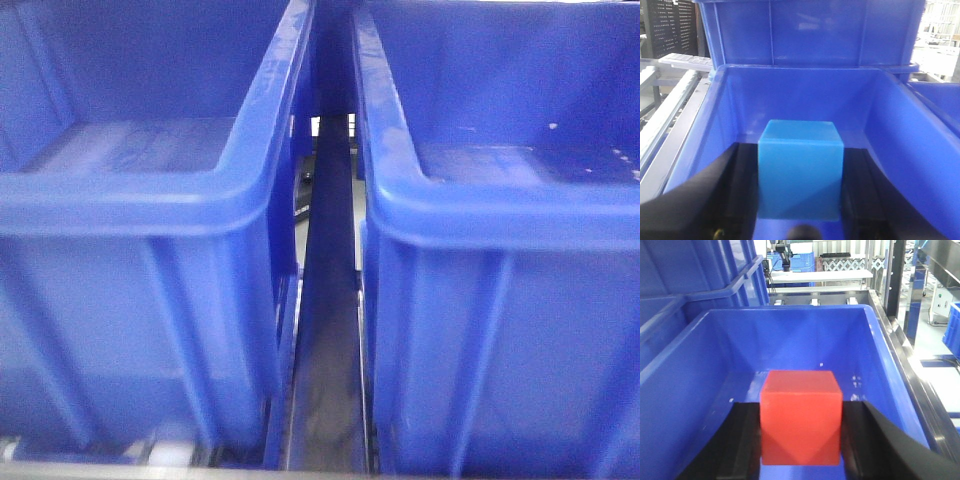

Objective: Sort and place red and blue blocks on shelf

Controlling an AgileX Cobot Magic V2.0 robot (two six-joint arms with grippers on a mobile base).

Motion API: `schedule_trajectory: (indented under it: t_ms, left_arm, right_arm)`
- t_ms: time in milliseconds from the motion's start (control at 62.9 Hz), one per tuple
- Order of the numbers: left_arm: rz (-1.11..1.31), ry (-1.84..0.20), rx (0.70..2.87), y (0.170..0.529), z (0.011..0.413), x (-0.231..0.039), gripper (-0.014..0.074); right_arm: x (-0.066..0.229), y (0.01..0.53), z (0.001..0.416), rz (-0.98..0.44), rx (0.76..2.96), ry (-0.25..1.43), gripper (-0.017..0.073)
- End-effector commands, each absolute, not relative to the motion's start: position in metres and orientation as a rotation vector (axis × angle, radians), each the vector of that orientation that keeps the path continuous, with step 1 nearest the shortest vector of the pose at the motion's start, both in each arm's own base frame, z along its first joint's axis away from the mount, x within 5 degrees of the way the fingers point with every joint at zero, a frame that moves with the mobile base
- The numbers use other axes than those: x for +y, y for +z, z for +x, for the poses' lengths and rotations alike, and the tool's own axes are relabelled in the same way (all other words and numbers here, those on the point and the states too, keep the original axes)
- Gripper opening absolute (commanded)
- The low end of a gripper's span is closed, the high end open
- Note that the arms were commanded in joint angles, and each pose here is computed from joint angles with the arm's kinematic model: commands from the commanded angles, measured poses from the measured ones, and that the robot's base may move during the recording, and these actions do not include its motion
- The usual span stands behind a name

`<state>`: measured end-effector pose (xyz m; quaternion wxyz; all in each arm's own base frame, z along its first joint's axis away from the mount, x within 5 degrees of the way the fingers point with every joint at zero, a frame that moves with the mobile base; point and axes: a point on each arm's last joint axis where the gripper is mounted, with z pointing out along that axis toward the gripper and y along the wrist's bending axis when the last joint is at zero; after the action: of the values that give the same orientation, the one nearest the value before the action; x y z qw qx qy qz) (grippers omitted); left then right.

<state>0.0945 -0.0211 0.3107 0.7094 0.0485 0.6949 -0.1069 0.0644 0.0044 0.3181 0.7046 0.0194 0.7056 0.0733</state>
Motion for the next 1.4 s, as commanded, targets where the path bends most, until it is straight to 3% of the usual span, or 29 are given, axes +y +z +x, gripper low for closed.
schedule_trajectory:
  t_ms: [0,1383]
  left_arm:
    - [0.089,-0.248,1.421,0.3295,0.0933,-0.0202,0.0321]
    - [0.089,-0.248,1.421,0.3295,0.0933,-0.0202,0.0321]
  right_arm:
    - [0.0043,0.3347,0.0633,0.025,1.459,0.149,0.0372]
    - [0.0043,0.3347,0.0633,0.025,1.459,0.149,0.0372]
